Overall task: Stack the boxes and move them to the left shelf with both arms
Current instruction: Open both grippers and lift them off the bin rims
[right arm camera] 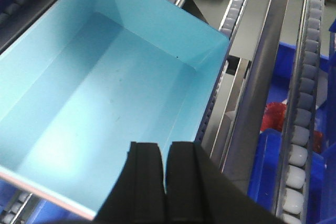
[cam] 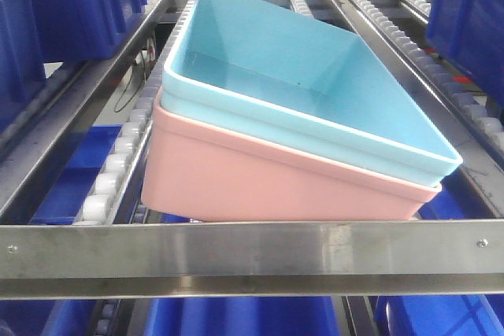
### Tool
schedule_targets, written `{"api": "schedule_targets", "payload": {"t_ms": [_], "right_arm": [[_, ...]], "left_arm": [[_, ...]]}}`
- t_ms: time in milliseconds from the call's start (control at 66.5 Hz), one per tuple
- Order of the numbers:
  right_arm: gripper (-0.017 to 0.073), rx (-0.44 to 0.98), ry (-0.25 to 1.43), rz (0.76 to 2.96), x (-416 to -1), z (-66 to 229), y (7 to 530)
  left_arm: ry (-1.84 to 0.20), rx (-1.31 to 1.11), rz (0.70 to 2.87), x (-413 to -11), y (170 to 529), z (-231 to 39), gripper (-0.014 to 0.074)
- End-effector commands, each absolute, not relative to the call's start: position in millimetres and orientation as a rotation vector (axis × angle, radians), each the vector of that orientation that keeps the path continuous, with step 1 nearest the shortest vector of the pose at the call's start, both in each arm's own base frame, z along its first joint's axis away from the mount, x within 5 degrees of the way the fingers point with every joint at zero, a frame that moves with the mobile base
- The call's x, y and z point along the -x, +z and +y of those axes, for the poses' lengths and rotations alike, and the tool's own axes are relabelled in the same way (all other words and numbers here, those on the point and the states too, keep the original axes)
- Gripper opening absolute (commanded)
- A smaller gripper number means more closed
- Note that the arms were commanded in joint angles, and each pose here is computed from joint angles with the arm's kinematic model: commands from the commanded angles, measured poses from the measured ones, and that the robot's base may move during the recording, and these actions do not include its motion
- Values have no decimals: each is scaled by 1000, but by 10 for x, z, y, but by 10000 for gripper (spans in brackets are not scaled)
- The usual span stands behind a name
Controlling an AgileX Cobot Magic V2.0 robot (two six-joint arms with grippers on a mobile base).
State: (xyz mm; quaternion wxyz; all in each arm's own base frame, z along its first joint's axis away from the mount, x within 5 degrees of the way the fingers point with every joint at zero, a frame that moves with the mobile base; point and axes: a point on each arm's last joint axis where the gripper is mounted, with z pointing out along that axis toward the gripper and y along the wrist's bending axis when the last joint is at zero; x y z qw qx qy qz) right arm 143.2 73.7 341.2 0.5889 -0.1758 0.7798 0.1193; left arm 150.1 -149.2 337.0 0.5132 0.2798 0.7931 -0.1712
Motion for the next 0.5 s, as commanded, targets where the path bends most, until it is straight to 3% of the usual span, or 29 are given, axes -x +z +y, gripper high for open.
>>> {"api": "schedule_targets", "payload": {"t_ms": [0, 241, 481], "right_arm": [[55, 424, 320, 1660, -1267, 681, 3492], [55, 419, 328, 1631, -935, 486, 3120], [55, 415, 333, 1613, -890, 461, 3102]], "left_arm": [[-502, -690, 1755, -1368, 3482, -1440, -3], [-507, -700, 1757, -1272, 3342, -1339, -3], [-507, -700, 1757, -1272, 3342, -1339, -3]]}}
